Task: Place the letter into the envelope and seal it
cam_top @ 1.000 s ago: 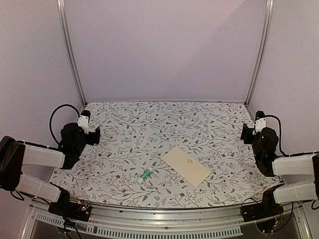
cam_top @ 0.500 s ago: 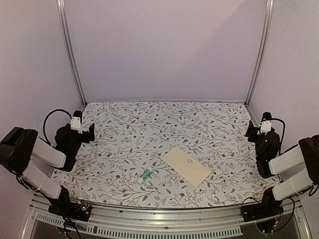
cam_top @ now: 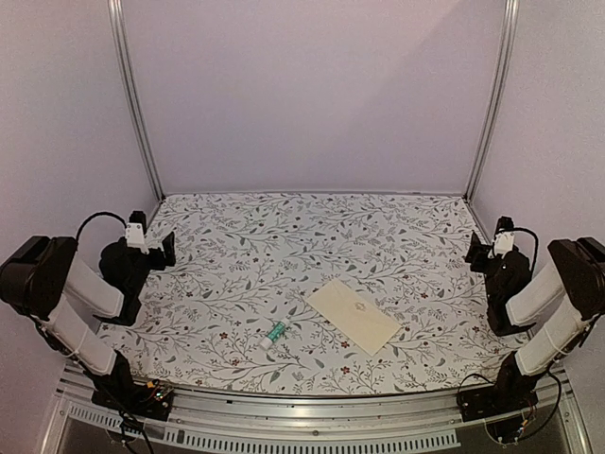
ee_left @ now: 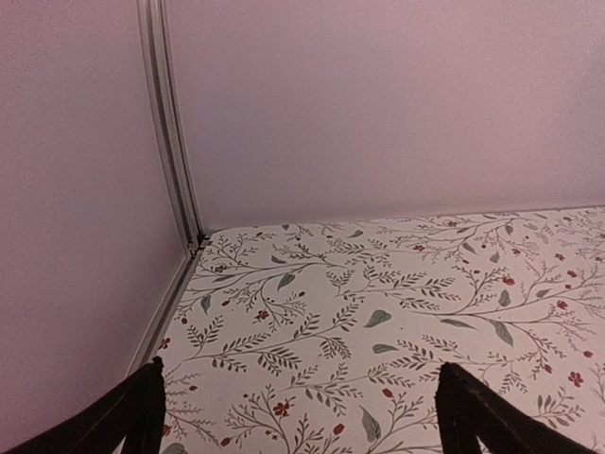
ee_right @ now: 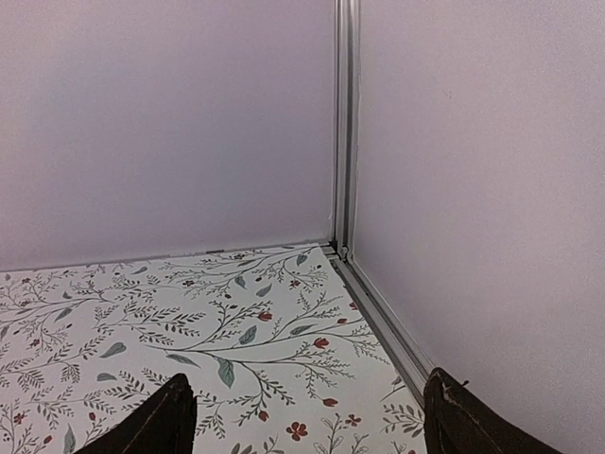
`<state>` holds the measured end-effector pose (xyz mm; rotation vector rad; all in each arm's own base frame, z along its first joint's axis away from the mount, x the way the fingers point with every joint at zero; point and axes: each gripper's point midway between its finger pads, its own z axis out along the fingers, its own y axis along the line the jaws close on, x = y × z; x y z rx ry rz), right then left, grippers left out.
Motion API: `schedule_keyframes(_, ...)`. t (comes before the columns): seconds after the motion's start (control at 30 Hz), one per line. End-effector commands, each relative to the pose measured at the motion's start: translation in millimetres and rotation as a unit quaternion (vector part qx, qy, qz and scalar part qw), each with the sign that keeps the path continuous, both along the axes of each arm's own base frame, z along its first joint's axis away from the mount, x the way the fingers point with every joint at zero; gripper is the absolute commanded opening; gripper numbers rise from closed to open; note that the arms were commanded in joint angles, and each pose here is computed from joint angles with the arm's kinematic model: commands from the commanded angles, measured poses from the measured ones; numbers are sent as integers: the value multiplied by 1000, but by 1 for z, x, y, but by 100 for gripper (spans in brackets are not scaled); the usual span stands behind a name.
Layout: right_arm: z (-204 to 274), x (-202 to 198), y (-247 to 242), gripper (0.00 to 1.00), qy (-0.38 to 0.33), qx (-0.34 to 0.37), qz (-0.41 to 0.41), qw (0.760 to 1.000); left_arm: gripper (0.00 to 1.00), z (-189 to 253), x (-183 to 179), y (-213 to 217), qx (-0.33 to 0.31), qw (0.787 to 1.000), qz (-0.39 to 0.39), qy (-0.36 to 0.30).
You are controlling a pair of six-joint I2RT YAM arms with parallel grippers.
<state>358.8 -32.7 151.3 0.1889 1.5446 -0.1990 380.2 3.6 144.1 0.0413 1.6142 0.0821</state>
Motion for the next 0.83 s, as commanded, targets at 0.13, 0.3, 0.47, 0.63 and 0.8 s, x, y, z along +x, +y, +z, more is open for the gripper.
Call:
schedule_keyframes(0.13,9,8,-5,99,-14,11,-13,1000,100,8,2,12,-13,1000,21,-17)
schedule_keyframes(0.3,9,8,-6,99,-14,11,-15,1000,100,8,1,12,-13,1000,21,-17)
schedule_keyframes(0.47,9,8,-6,99,-13,11,-14,1000,100,8,1,12,-13,1000,21,-17)
schedule_keyframes(0.63,10,8,-5,99,-15,11,-13,1000,100,8,1,12,-13,1000,21,-18)
schedule_keyframes(0.8,9,9,-5,99,-13,11,-12,1000,100,8,1,12,-13,1000,21,-17)
